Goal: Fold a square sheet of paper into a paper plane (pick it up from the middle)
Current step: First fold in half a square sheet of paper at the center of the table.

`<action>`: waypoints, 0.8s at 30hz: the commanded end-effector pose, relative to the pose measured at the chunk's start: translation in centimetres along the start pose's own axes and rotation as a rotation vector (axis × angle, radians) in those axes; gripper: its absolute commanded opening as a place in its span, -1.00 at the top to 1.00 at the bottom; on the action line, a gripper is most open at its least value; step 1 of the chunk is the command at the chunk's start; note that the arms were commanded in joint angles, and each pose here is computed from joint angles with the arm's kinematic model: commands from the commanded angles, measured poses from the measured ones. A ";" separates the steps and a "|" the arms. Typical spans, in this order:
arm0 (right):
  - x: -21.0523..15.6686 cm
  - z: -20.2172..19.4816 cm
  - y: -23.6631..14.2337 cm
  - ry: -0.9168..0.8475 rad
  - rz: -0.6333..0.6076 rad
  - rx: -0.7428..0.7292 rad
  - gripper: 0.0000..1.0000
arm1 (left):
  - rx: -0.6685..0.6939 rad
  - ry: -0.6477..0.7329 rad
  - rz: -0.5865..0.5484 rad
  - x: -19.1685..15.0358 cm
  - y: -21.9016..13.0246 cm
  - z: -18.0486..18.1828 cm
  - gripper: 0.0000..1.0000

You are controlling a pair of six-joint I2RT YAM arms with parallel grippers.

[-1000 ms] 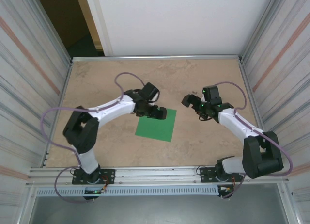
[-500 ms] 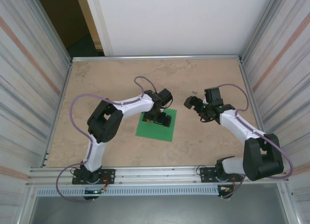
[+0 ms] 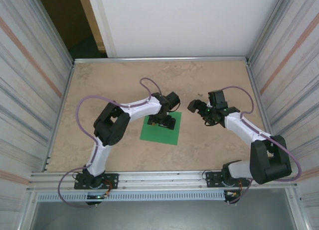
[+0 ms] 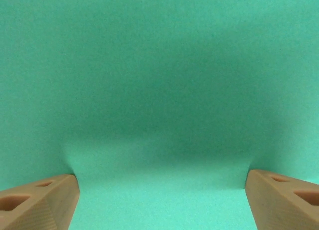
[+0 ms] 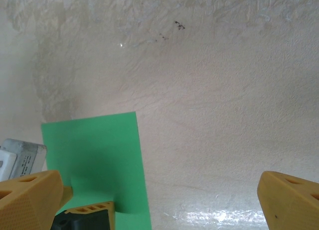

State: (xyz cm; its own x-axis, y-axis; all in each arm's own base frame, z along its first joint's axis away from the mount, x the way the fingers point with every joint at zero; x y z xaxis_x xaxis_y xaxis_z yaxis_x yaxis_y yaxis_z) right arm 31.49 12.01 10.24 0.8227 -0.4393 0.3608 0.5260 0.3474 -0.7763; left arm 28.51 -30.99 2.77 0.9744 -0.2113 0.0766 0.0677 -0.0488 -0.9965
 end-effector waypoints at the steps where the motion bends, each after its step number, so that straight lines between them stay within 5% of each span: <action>1: -0.2 -0.5 0.2 0.023 -0.010 -0.026 -0.98 | 0.098 -0.036 0.107 -2.4 3.7 2.0 -0.74; 15: -0.4 -0.2 0.2 0.002 0.002 -0.010 -0.99 | 0.097 -0.057 0.106 -2.7 4.0 2.1 -0.74; 24: -4.6 5.0 2.8 -0.166 0.177 0.084 -0.90 | -0.314 -0.197 -0.093 1.5 -5.6 0.6 -0.91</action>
State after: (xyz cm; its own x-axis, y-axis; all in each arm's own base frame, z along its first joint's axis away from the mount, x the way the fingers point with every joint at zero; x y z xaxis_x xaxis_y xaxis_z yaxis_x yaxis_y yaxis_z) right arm 30.44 17.13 8.78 0.9070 -0.2787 0.3158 0.4122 0.4340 -0.8010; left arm 28.61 -30.18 4.45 0.9924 -0.0923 0.0814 0.0607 -0.2083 -0.9762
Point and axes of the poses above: each hand's point on the last joint's axis, 136 mm out from that joint toward the fingers, its own y axis out along the fingers, its own z axis along the line the jaws close on, x = y × z, the point moved 1 cm from there along -y, back along the fingers, and after that the axes turned 4 degrees about -y, right-handed, at the moved point
